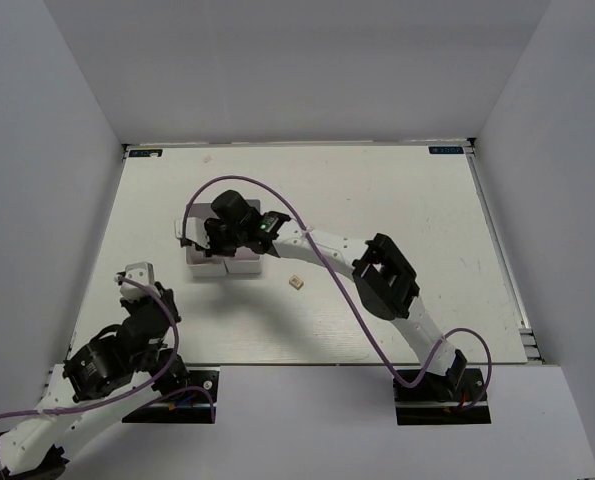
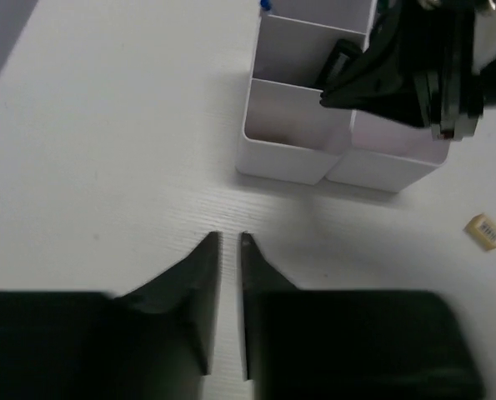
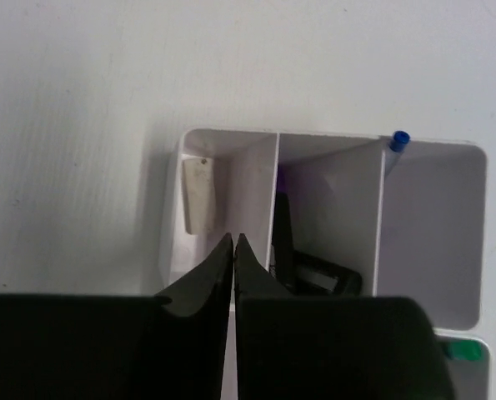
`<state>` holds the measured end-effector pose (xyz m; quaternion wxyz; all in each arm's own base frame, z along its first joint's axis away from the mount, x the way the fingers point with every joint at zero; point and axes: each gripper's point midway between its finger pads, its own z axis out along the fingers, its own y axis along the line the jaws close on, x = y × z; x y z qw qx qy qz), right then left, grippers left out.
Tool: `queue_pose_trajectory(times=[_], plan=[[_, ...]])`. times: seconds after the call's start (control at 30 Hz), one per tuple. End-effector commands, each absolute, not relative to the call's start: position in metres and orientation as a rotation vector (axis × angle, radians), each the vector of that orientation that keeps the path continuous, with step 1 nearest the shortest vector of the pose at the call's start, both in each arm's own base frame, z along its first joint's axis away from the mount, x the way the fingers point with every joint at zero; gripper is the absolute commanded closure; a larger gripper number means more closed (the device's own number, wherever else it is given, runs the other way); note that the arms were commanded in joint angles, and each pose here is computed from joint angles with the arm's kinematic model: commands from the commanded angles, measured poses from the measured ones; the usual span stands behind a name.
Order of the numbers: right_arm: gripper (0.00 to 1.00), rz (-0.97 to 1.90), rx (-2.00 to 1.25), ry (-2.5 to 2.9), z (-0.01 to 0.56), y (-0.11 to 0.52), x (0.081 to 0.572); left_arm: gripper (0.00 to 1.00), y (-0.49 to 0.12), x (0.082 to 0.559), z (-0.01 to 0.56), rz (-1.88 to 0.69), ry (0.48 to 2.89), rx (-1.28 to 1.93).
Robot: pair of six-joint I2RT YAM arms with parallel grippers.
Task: Sort the stationery into containers
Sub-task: Place the stationery in the storage box.
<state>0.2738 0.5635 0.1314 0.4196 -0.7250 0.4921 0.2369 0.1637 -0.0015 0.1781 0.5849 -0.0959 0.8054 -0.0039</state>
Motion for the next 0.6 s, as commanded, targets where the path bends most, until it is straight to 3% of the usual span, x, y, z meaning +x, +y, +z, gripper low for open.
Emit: queue_pose_trajectory(times=[0.0, 0.07, 0.17, 0.2, 0.23, 0.27, 0.3, 0.33, 0.37, 0.4, 0.43, 0.47, 0.5, 0.57], plan=[[1.00, 0.565, -1.605, 1.281, 0.221, 0.553, 0.288, 0.81, -0.020, 0.169, 0.172, -0.008, 1.927, -0.106], [1.00, 0.485, -1.484, 1.380, 0.251, 0.534, 0.304, 1.00, -0.039, 0.174, 0.167, -0.018, 1.984, -0.037], [1.00, 0.442, -1.399, 1.503, 0.269, 0.499, 0.311, 1.00, -0.064, 0.180, 0.166, -0.078, 2.025, 0.010], [0.95, 0.372, -1.348, 1.555, 0.271, 0.481, 0.325, 1.00, -0.076, 0.186, 0.162, -0.068, 2.058, 0.036], [0.73, 0.353, -1.348, 1.627, 0.262, 0.462, 0.323, 1.00, -0.090, 0.186, 0.162, -0.131, 2.083, 0.056], [0.35, 0.334, -1.319, 1.692, 0.254, 0.441, 0.327, 0.94, -0.097, 0.188, 0.168, -0.159, 2.086, 0.050], [0.22, 0.285, -1.298, 1.765, 0.238, 0.423, 0.331, 0.76, -0.110, 0.194, 0.160, -0.142, 2.127, 0.074], [0.18, 0.221, -1.254, 1.863, 0.230, 0.385, 0.347, 0.64, -0.124, 0.196, 0.171, -0.214, 2.134, 0.066], [0.19, 0.200, -1.209, 1.979, 0.207, 0.361, 0.342, 0.51, -0.134, 0.198, 0.173, -0.241, 2.140, 0.066], [0.27, 0.202, -1.159, 2.022, 0.209, 0.344, 0.344, 0.33, -0.146, 0.204, 0.162, -0.216, 2.192, 0.097], [0.41, 0.217, -1.084, 2.153, 0.195, 0.304, 0.356, 0.29, -0.164, 0.203, 0.172, -0.296, 2.207, 0.136], [0.88, 0.274, -0.970, 2.276, 0.182, 0.284, 0.343, 0.27, -0.176, 0.207, 0.155, -0.255, 2.272, 0.196], [1.00, 0.306, -0.927, 2.355, 0.174, 0.268, 0.335, 0.25, -0.189, 0.205, 0.152, -0.291, 2.302, 0.249], [1.00, 0.498, -0.785, 2.536, 0.144, 0.229, 0.320, 0.23, -0.216, 0.207, 0.143, -0.330, 2.360, 0.400]])
